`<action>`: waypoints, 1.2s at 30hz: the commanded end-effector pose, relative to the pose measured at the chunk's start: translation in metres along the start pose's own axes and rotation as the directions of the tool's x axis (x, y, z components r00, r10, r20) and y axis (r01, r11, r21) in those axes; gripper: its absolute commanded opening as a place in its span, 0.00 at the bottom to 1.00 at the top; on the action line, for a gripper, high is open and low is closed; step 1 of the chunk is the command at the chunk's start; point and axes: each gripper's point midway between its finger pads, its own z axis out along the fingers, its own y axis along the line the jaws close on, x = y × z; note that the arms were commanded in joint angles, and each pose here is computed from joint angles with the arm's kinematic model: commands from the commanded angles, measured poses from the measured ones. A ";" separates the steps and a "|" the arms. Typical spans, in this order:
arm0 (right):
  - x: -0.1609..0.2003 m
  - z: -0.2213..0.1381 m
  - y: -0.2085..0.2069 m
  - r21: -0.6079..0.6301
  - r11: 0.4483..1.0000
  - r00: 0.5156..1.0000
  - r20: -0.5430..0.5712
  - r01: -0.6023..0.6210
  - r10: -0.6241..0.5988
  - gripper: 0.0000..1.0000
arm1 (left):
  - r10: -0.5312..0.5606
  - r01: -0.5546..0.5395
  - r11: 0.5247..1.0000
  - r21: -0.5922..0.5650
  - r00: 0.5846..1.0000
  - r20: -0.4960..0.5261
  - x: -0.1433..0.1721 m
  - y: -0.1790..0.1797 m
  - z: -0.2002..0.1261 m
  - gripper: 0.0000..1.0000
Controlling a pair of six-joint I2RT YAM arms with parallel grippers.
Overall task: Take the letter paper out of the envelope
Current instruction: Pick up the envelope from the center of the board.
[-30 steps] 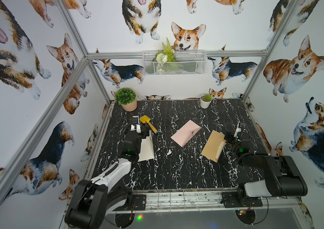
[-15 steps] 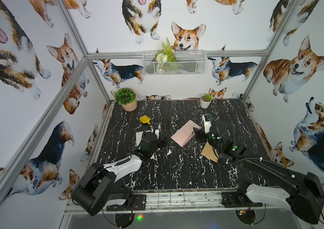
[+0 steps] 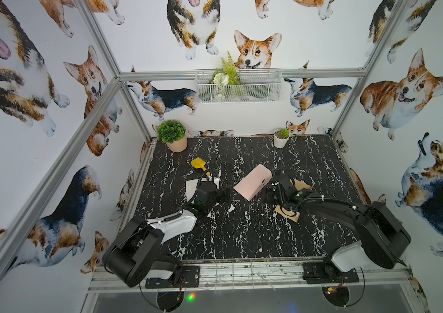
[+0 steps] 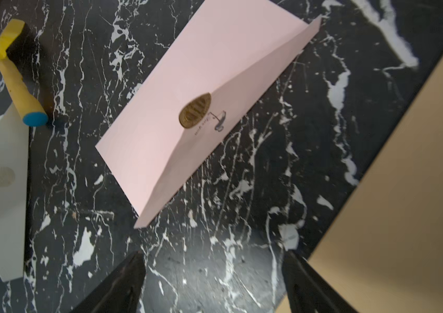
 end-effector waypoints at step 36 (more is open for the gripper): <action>-0.023 -0.093 0.071 -0.381 0.811 0.888 0.306 0.444 -0.342 0.00 | -0.211 0.164 0.939 0.302 0.969 0.129 -0.022 -0.029 -0.010 1.00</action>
